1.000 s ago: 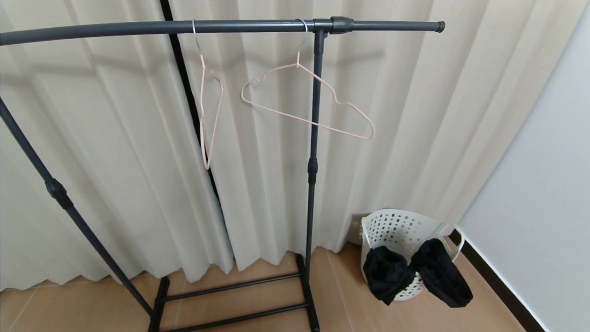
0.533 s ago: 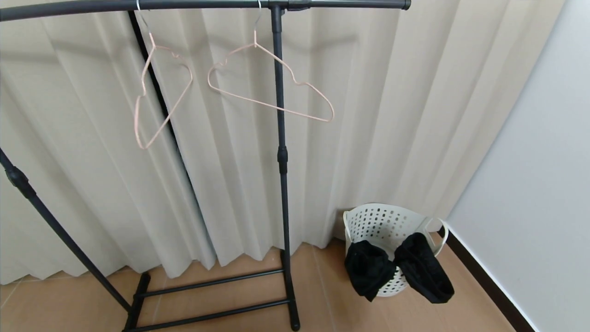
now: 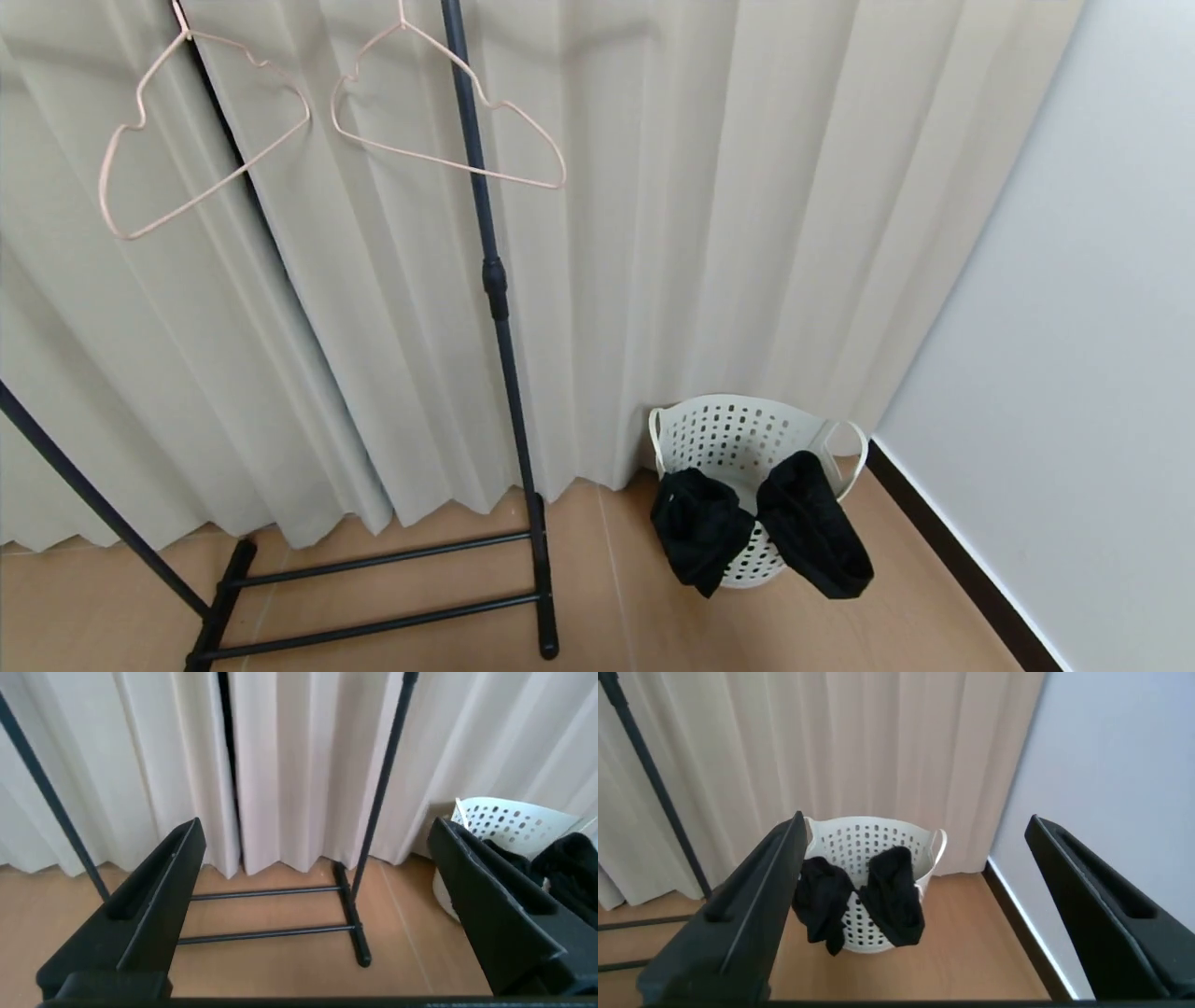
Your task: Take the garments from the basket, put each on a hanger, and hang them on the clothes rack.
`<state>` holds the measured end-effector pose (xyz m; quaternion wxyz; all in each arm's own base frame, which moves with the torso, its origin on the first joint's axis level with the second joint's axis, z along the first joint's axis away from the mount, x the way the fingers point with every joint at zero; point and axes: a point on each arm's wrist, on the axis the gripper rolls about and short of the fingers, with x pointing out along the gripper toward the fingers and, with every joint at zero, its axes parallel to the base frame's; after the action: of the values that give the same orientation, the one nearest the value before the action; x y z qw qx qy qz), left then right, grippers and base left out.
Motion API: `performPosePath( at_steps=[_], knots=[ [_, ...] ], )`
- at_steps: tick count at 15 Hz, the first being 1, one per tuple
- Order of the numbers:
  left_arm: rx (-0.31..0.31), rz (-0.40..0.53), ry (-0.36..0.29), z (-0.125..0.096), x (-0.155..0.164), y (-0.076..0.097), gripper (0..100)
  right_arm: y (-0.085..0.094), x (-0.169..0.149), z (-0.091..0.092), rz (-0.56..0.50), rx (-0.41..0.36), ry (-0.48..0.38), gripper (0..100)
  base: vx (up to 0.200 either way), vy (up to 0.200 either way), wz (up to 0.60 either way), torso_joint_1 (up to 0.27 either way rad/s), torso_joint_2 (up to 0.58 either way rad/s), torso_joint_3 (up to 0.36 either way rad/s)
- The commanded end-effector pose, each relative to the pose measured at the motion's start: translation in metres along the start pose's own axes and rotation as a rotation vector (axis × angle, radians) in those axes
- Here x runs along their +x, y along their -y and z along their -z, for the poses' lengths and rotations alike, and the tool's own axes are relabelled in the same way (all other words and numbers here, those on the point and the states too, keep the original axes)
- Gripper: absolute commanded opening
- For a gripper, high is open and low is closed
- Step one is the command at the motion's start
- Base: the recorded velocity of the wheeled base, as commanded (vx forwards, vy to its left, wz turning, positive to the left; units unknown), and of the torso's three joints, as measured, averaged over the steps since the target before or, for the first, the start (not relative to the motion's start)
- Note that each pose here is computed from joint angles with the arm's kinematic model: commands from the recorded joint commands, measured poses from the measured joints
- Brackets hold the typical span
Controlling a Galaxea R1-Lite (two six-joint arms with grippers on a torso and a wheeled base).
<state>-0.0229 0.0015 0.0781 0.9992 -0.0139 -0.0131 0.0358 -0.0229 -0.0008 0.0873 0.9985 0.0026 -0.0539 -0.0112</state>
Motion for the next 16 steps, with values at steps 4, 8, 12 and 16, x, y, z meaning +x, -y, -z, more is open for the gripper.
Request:
performPosePath(
  at_steps=[4,8,12,16],
  knots=[
    [-0.001,0.000,0.001,-0.0001,0.0000,0.0000,100,0.0000,0.0000,-0.0001,0.000,0.000,0.001,100,0.000,0.000,-0.60,-0.002,0.03,0.023],
    [-0.001,0.000,0.001,-0.0001,0.0000,0.0000,100,0.0000,0.0000,-0.0001,0.000,0.000,0.001,100,0.000,0.000,-0.45,-0.003,0.00,0.003],
    [-0.001,0.000,0.001,-0.0001,0.0000,0.0000,100,0.0000,0.0000,-0.0001,0.000,0.000,0.001,100,0.150,0.000,0.00,-0.001,0.00,0.004],
    [-0.002,0.000,0.001,-0.0001,0.0000,0.0000,100,0.0000,0.0000,-0.0001,-0.001,0.000,0.001,100,0.200,0.100,0.00,-0.001,0.00,0.006]
  ],
)
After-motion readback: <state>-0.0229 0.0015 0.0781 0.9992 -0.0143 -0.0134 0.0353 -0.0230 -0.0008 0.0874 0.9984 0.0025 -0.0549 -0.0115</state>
